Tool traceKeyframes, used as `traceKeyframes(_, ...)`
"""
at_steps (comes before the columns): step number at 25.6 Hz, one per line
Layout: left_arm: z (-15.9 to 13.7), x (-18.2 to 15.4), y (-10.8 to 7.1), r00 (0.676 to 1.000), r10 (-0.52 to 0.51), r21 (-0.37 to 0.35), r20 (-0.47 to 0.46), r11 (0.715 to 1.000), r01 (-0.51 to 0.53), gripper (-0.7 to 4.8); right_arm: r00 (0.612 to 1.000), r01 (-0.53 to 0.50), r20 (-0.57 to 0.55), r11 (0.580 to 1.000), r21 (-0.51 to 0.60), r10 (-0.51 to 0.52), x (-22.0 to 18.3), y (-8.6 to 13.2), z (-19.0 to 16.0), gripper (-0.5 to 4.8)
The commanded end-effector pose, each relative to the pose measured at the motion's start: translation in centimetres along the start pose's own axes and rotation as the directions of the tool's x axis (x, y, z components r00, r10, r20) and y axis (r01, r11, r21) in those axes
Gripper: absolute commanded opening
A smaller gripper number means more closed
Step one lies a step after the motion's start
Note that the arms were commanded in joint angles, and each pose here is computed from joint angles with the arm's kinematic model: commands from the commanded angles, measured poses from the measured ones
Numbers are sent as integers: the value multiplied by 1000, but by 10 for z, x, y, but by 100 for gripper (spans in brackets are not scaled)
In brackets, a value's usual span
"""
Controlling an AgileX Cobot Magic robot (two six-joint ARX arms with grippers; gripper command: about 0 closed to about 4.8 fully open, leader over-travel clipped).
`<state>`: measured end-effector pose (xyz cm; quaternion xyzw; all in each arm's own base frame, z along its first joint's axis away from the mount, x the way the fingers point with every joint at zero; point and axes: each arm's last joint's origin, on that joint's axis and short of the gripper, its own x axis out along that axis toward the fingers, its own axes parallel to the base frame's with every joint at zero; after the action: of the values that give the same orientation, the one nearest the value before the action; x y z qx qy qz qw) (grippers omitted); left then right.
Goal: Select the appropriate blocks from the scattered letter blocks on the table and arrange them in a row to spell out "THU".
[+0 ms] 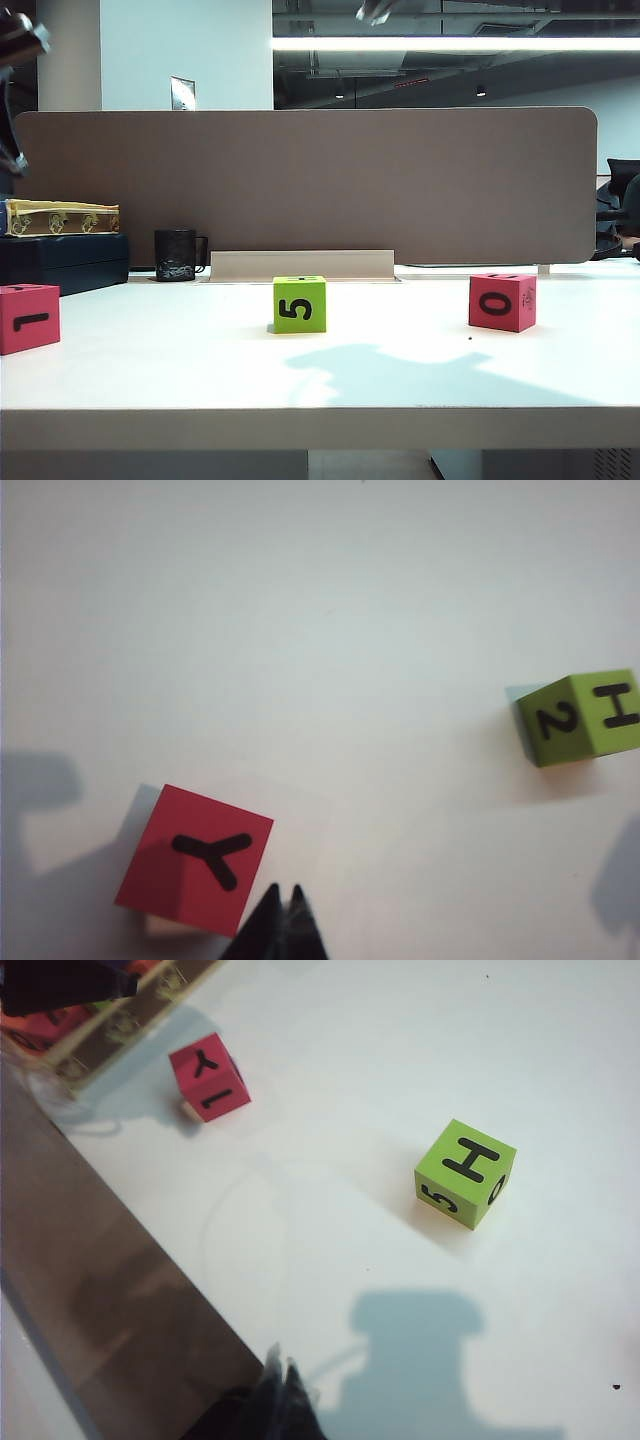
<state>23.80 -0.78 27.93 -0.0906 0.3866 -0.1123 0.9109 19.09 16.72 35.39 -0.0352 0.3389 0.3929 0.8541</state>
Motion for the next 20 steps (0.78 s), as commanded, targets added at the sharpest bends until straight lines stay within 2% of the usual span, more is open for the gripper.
traceKeyframes(1, 9, 9, 2, 1000, 12, 36, -13, 999, -11, -5, 1000, -5, 0, 1000, -19, 5, 9, 1, 7, -5)
traceKeyframes(5, 24, 23, 4, 997, 34, 58, -68, 998, -30, -5, 1000, -4, -18, 999, -33, 4, 21, 0, 14, -5)
traceKeyframes(6, 32, 28, 6, 993, 78, 74, -94, 995, -71, -5, 1000, -5, -13, 999, -38, 4, 22, 0, 17, -5)
traceKeyframes(9, 39, 34, 7, 985, 97, 67, -144, 994, -88, -5, 1000, -4, 1, 999, -44, 4, 20, 1, 22, -5)
traceKeyframes(13, 37, 40, 7, 973, 110, 66, -203, 993, -98, -5, 1000, 24, 12, 997, -67, -23, 18, 1, 24, -5)
traceKeyframes(20, 32, 63, -4, 959, 112, 120, -262, 989, -82, -5, 1000, 30, -4, 994, -104, -31, 27, 2, 25, -5)
